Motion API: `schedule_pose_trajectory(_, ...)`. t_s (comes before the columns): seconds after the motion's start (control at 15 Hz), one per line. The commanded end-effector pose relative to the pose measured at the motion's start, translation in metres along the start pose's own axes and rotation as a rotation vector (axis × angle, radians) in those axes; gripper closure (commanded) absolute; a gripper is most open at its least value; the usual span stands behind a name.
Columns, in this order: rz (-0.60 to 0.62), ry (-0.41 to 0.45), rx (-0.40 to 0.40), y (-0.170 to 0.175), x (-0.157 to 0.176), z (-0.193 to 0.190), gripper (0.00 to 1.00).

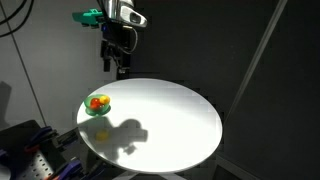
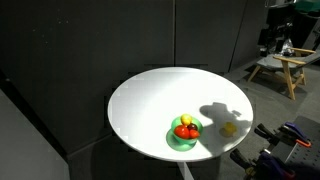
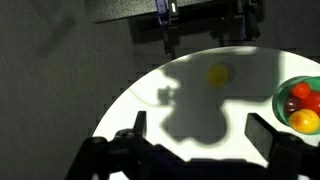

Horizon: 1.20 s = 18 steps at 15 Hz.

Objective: Pick up the yellow toy lemon and put it in the green bowl

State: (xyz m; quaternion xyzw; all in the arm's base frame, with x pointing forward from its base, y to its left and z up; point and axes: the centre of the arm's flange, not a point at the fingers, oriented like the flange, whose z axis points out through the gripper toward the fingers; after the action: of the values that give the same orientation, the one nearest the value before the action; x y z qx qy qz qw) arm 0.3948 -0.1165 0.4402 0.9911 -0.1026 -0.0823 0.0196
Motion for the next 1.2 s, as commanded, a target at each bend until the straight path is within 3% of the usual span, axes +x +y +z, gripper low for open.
schedule_pose_trajectory(0.0,-0.009,0.008,-0.001,-0.003,0.0,-0.001,0.0)
schedule_pose_trajectory(0.53,-0.092,0.12,-0.045,-0.037,-0.006,-0.002,0.0)
schedule_pose_trajectory(1.13,-0.158,0.226,-0.047,-0.07,-0.023,0.028,0.0)
